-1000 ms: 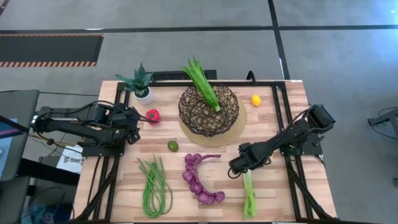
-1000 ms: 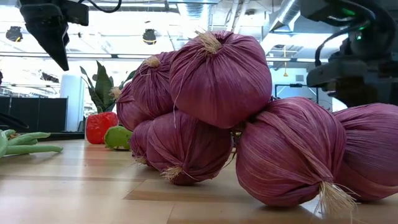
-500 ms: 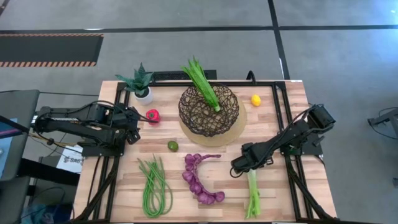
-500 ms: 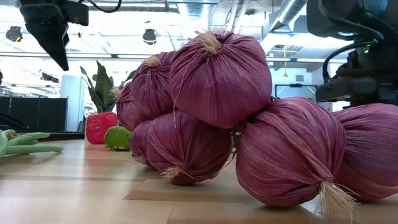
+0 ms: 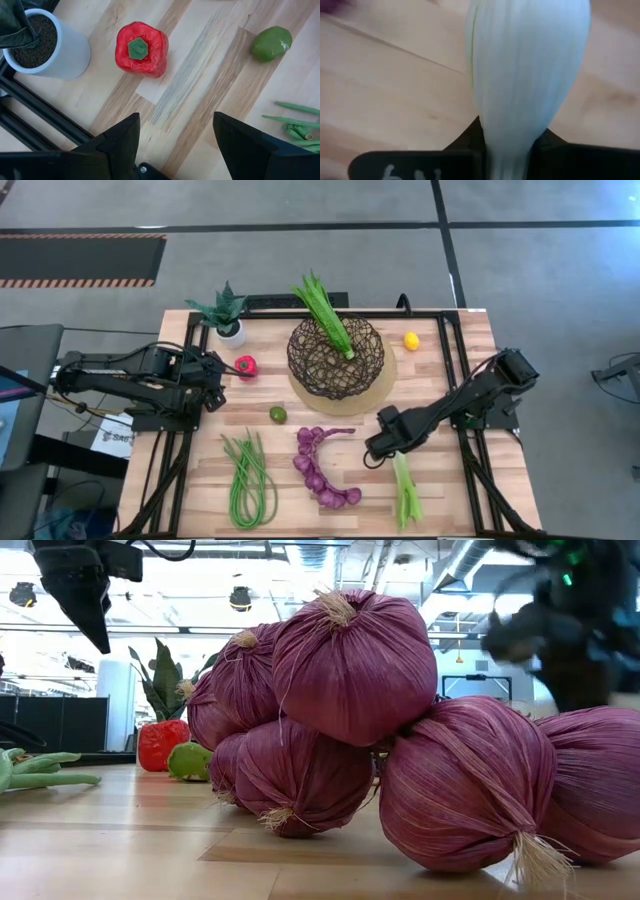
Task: Build produce basket
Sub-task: Put the celery into the basket
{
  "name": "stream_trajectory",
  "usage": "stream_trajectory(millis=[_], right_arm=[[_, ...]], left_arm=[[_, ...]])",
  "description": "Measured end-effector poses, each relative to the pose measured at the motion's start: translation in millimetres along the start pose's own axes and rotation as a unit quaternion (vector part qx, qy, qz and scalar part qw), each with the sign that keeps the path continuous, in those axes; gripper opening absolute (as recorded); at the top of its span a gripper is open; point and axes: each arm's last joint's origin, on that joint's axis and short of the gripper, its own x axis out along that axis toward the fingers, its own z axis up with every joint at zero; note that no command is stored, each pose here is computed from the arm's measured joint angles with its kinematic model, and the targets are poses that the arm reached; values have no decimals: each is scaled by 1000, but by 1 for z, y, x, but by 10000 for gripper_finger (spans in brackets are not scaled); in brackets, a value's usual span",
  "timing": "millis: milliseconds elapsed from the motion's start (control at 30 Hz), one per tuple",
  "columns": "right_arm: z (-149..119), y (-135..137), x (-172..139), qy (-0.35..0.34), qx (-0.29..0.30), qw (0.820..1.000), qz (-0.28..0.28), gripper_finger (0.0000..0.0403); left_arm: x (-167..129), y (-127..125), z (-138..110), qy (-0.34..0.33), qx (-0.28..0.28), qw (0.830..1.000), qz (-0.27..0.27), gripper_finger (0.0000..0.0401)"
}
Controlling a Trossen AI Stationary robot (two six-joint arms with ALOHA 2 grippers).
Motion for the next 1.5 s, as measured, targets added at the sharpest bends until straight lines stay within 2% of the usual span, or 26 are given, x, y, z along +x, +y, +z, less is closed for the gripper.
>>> stream_trajectory(millis=[133, 267, 433, 567, 667, 767, 1000, 1167, 1233, 1267, 1333, 1400, 1500], right_arm=[[8, 14, -43, -65, -35, 997, 7, 69], [19, 21, -91, -170, -80, 982, 15, 69], [31, 26, -140, -295, -140, 945, 27, 69], [40, 28, -173, -400, -187, 897, 17, 69], [46, 27, -204, -475, -211, 854, -2, 67], [52, 24, -238, -533, -221, 817, -13, 67], [61, 28, -312, -619, -262, 740, -14, 67], [65, 33, -356, -684, -284, 671, 16, 67], [65, 33, -366, -706, -293, 644, 36, 67], [64, 33, -368, -713, -299, 633, 44, 67], [62, 33, -369, -717, -305, 625, 53, 67], [59, 34, -368, -713, -315, 624, 53, 67], [55, 35, -361, -698, -326, 635, 62, 67]], left_arm=[[0, 0, 0, 0, -4, 1000, 0, 238], [0, 0, 1, -8, -7, 1000, 7, 238], [-1, -6, 12, -66, -3, 998, -19, 238], [-6, -16, 32, -165, 13, 984, -73, 238], [-16, -24, 49, -248, 32, 958, -140, 238], [-27, -30, 61, -317, 48, 925, -202, 238], [-45, -40, 84, -448, 73, 855, -251, 238], [-46, -61, 109, -518, 120, 778, -335, 238], [-41, -72, 119, -534, 139, 747, -371, 238], [-38, -76, 123, -539, 145, 736, -383, 238], [-30, -86, 132, -553, 150, 720, -391, 238], [-21, -92, 139, -565, 154, 713, -385, 238], [-13, -97, 149, -598, 158, 692, -371, 238]])
